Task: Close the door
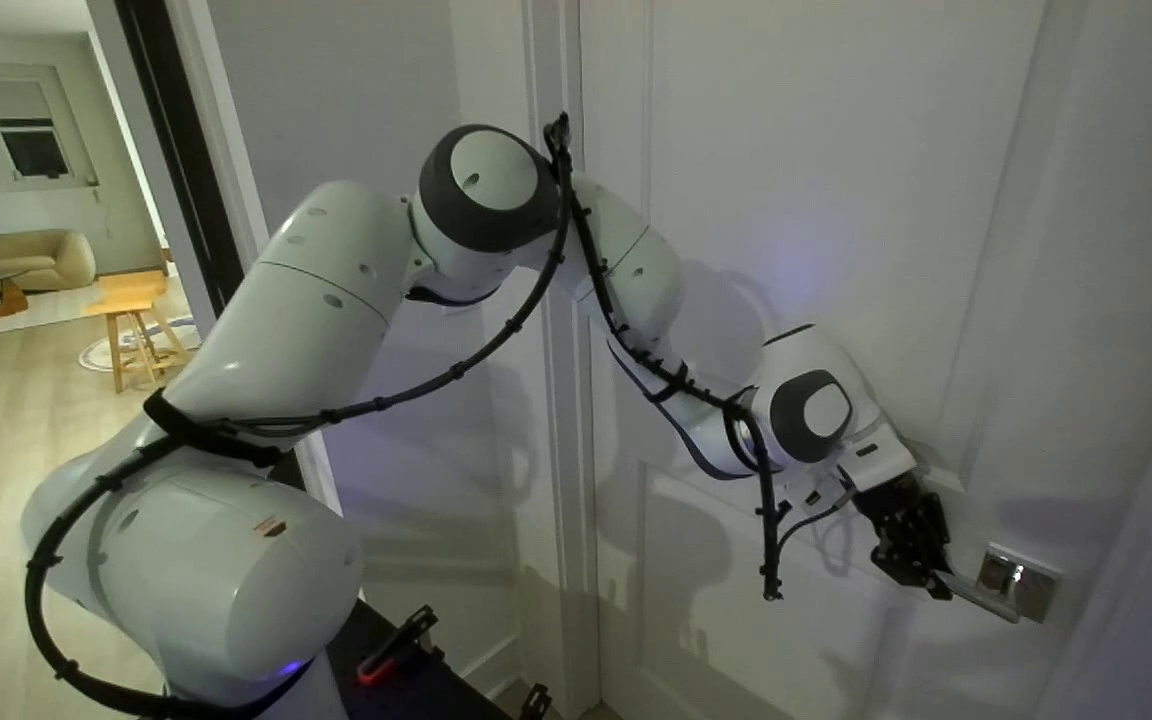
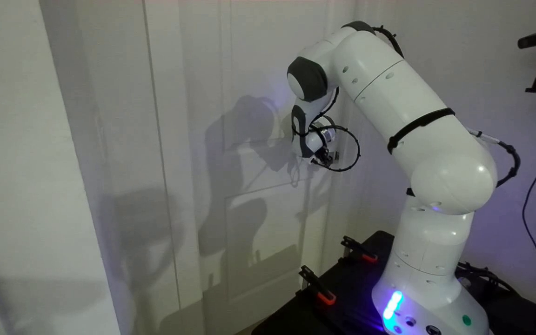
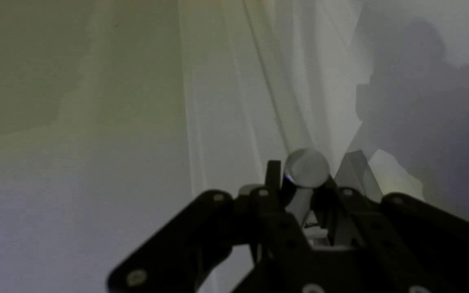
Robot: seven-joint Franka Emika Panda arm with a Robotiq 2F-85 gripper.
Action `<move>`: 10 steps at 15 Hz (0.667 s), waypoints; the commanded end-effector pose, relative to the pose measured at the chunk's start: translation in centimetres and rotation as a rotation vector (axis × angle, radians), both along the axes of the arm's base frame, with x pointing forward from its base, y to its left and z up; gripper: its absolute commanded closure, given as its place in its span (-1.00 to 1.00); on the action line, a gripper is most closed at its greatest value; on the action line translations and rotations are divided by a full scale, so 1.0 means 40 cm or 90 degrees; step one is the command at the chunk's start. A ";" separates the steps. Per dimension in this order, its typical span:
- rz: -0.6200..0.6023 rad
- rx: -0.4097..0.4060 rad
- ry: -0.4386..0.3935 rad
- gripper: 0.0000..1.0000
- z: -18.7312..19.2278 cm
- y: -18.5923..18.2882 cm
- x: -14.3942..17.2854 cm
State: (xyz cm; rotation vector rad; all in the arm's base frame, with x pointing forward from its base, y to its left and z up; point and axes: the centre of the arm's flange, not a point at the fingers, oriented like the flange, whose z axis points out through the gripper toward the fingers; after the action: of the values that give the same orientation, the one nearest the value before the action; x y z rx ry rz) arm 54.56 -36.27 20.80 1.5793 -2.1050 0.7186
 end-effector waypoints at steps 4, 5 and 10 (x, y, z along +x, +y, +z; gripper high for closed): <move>-0.005 0.046 0.063 0.89 0.141 0.084 -0.083; -0.008 0.044 0.064 0.89 0.140 0.083 -0.084; 0.019 0.051 0.059 0.89 0.145 0.071 -0.086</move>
State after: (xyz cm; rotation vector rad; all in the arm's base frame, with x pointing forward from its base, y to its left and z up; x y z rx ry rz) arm 54.41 -36.41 20.57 1.5954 -2.1084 0.7575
